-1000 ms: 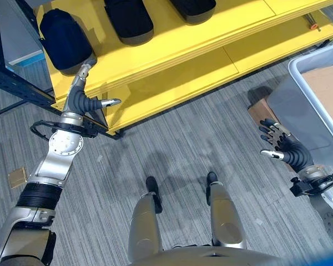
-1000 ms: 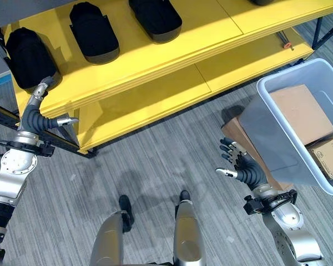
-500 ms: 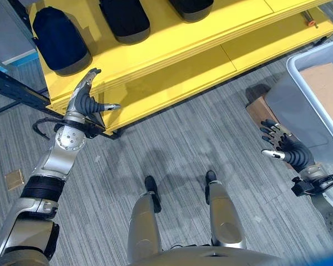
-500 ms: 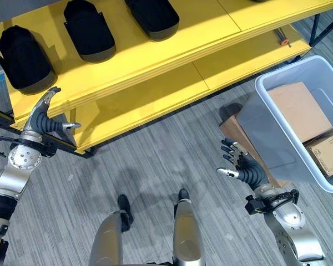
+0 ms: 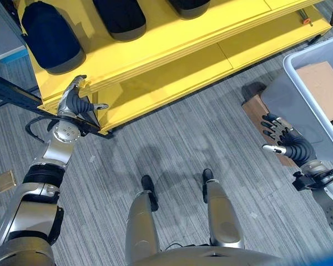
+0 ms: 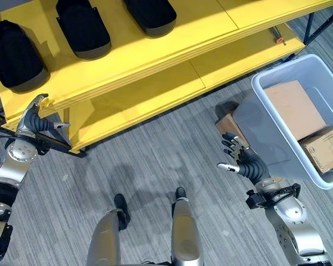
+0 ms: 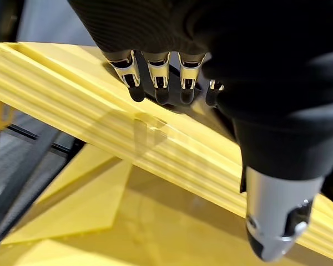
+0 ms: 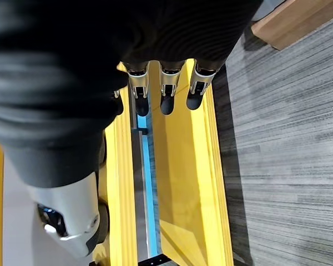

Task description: Move parts from the plastic box to the shelf.

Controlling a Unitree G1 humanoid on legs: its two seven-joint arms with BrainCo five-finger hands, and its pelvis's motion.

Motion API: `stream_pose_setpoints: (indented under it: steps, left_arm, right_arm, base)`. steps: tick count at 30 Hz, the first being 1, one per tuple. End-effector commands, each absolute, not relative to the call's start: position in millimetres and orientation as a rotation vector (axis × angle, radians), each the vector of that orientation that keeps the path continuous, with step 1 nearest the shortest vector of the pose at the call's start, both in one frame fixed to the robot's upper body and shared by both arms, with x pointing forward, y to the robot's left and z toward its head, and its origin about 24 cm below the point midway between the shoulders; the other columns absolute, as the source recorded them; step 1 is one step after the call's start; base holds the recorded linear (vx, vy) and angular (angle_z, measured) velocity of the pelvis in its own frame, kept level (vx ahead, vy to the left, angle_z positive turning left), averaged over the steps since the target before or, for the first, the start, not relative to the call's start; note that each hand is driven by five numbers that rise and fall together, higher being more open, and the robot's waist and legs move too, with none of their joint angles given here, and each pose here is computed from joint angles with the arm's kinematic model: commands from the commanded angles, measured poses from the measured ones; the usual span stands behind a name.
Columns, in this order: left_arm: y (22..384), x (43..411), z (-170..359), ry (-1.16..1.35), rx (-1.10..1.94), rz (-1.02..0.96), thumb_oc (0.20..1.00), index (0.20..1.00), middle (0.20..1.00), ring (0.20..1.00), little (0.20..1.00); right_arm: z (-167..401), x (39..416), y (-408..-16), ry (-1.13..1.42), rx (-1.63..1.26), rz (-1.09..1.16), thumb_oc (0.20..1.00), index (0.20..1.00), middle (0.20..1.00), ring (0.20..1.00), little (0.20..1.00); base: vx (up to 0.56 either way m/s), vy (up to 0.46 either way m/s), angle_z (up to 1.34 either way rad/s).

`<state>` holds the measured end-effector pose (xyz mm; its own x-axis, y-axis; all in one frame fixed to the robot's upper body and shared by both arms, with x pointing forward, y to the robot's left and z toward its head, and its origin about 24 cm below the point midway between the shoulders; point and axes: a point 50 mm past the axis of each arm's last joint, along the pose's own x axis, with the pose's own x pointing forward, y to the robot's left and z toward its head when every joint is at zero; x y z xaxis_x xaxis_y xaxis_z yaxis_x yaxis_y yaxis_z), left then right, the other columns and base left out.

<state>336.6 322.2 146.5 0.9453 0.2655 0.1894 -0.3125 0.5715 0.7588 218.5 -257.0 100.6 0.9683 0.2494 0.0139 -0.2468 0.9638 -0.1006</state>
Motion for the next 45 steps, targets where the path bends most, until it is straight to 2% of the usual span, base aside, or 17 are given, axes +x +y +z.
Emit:
stream_pose_setpoints:
  steps: [1, 33, 45]
  left_arm:
    - [328, 339, 170, -0.128, 0.900, 0.395, 1.000, 1.000, 1.000, 1.000, 1.000]
    - [366, 350, 232, -0.084, 0.909, 0.563, 1.000, 1.000, 1.000, 1.000, 1.000]
    - [364, 355, 250, -0.082, 0.955, 0.564, 1.000, 1.000, 1.000, 1.000, 1.000]
  right_arm:
    - [118, 219, -254, -0.091, -0.147, 0.298, 1.000, 1.000, 1.000, 1.000, 1.000]
    - [110, 223, -243, -0.047, -0.123, 0.373, 1.000, 1.000, 1.000, 1.000, 1.000]
    - [110, 220, -243, -0.040, -0.109, 0.382, 1.000, 1.000, 1.000, 1.000, 1.000]
  base:
    - [0.01, 0.030, 0.00]
    - [0.01, 0.037, 0.02]
    - [0.01, 0.043, -0.03]
